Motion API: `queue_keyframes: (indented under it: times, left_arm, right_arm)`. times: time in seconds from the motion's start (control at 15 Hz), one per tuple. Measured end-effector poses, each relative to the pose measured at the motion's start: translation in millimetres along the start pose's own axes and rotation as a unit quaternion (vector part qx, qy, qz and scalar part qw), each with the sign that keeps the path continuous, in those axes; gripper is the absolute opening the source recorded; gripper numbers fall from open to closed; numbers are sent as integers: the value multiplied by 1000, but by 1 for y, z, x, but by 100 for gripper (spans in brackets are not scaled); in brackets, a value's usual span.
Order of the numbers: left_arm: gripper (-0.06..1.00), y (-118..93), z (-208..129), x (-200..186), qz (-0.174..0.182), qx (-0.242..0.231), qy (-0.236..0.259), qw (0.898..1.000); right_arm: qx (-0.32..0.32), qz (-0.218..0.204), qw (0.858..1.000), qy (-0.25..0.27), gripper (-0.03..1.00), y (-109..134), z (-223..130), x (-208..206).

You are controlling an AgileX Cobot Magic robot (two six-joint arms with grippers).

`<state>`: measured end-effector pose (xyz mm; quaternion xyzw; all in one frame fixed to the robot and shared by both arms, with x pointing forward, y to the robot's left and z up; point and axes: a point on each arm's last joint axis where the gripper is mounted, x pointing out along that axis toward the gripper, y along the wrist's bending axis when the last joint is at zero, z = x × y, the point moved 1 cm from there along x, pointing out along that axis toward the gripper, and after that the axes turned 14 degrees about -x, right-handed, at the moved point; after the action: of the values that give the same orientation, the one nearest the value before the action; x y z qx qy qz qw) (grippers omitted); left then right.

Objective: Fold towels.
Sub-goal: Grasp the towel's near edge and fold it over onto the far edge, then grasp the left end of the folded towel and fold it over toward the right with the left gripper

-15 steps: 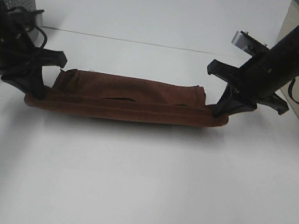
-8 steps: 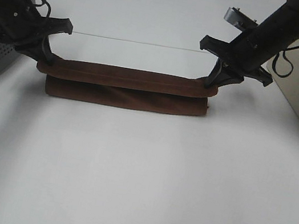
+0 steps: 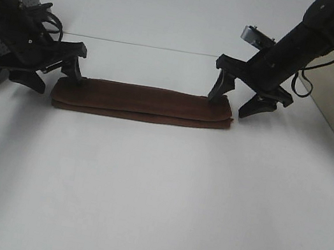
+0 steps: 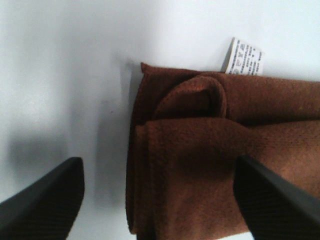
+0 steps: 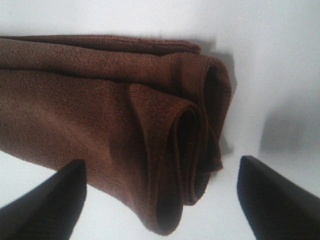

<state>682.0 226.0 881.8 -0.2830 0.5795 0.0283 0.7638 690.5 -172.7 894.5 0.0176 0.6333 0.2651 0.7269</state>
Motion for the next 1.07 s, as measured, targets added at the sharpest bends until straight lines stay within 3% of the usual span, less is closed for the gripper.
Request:
queue_keyframes:
  times: [0.07,0.2,0.53,0.73,0.93,1.07]
  left_arm:
    - [83,0,0,0,-1,0,-2,1000]
    - [86,0,1,0,-1,-1,-4,1000]
    - [76,-7,-7,20,-3,23,-13,1000]
    - [54,-8,-8,25,-4,22,-16,1000]
    - [8,-9,-7,22,-5,21,-17,1000]
    - [7,-16,-2,5,-6,45,-37,998]
  right_arm:
    - [-11,-4,1000,12,84,1,0,-5]
    - [-22,-13,999,22,86,2,-1,-12]
    - [-25,-17,999,23,87,2,-1,-13]
    - [-25,-17,999,23,87,2,-1,-13]
    - [-25,-17,999,24,87,2,-1,-13]
    - [-23,-16,999,27,87,2,-1,-13]
